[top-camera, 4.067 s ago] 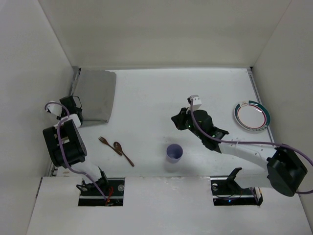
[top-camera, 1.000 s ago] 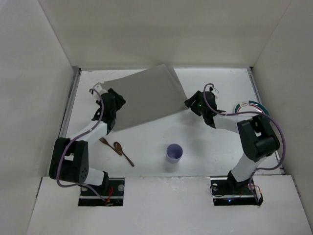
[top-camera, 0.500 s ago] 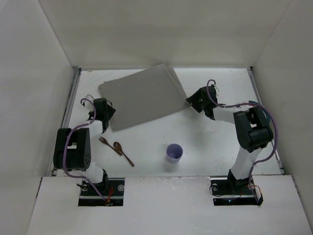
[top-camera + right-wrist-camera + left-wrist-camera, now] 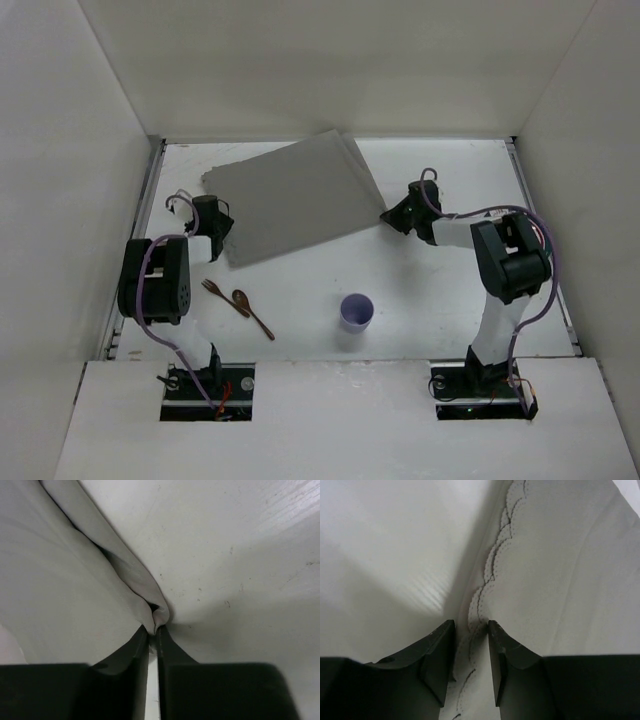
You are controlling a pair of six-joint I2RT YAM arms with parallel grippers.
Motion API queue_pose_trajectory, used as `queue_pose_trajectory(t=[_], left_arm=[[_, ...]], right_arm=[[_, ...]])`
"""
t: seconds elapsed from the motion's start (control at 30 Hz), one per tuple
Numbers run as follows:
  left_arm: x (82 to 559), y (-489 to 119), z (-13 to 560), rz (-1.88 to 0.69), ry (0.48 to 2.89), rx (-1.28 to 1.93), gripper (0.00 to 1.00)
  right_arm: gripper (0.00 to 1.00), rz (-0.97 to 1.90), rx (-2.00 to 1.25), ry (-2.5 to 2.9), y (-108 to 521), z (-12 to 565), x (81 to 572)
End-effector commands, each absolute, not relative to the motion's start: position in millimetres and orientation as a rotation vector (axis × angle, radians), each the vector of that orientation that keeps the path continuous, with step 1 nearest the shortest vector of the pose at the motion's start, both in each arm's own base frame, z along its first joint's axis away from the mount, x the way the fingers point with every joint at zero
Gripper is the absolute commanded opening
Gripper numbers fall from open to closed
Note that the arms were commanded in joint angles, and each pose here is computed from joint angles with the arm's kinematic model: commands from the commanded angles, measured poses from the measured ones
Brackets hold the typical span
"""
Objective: Set the dinner table for one person
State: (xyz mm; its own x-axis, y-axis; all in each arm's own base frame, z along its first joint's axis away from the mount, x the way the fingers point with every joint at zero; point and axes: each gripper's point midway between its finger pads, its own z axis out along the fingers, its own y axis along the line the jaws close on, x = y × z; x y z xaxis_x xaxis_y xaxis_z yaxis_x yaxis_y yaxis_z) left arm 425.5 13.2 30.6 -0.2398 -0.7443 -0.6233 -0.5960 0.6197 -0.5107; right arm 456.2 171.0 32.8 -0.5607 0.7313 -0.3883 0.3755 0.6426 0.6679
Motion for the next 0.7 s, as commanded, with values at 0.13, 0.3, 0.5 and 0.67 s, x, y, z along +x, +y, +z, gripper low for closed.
queue_pose_trajectory(t=[0.13, 0.3, 0.5, 0.67], left_arm=[[464, -27, 44, -0.300, 1.950, -0.979, 0.27], [502, -80, 54, -0.396, 1.973, -0.866, 0.26], [531, -112, 59, -0.433, 1.987, -0.823, 0.25], [548, -119, 62, -0.439, 1.998, -0.808, 0.24]], right_arm=[[0.01, 0.752, 0.943, 1.980, 147, 68, 447], [0.02, 0.730, 0.985, 1.943, 129, 66, 412], [0.04, 0.739, 1.012, 1.926, 107, 62, 401], [0.05, 0.722, 1.027, 1.908, 95, 65, 405]])
